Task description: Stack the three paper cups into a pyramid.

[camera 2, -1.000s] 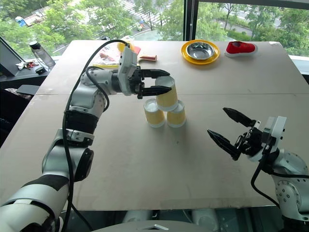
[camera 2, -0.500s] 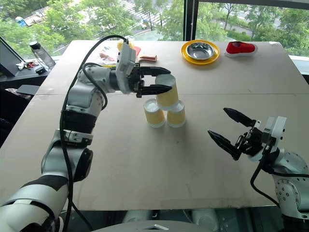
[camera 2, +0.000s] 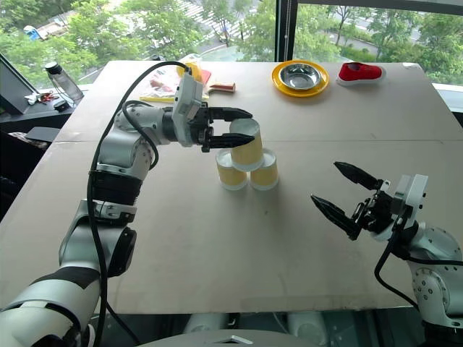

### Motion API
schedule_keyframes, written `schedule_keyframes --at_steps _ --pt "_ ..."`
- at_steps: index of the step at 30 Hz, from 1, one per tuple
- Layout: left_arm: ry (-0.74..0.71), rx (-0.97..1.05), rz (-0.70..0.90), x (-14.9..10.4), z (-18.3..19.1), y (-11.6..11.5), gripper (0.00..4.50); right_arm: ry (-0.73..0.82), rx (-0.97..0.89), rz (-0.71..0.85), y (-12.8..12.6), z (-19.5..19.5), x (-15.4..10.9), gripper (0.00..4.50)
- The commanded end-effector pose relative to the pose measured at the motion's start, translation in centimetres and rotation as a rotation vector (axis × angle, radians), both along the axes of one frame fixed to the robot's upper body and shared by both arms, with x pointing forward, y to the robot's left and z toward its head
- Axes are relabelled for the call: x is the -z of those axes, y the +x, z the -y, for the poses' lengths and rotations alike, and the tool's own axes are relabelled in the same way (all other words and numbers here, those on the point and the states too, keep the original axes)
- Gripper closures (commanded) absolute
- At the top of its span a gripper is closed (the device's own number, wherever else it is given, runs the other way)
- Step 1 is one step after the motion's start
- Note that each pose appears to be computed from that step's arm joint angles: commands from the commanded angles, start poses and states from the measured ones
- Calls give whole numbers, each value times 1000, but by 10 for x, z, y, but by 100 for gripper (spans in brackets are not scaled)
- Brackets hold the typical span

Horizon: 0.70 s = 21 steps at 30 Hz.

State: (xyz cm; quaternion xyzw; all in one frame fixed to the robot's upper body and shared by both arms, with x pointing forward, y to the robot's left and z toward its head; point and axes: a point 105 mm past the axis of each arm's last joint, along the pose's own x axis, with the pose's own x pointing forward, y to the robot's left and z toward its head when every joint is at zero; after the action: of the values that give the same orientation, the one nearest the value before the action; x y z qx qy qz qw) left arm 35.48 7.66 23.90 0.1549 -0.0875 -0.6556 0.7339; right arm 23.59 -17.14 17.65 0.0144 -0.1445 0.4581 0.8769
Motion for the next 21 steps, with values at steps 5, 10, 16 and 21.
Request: schedule_keyframes --at_steps 5,10,16,21 --pt "-17 -37 73 -13 -6 5 4 3 -19 45 -3 -4 -11 0" --pt "-36 -46 85 -17 -7 3 4 8 -24 52 -3 -5 -13 0" --pt "-253 -25 92 -61 -9 -9 4 6 -20 44 -4 -2 -10 0" --pt "-297 22 96 -76 -19 -31 4 7 -17 35 -4 -1 -7 0"
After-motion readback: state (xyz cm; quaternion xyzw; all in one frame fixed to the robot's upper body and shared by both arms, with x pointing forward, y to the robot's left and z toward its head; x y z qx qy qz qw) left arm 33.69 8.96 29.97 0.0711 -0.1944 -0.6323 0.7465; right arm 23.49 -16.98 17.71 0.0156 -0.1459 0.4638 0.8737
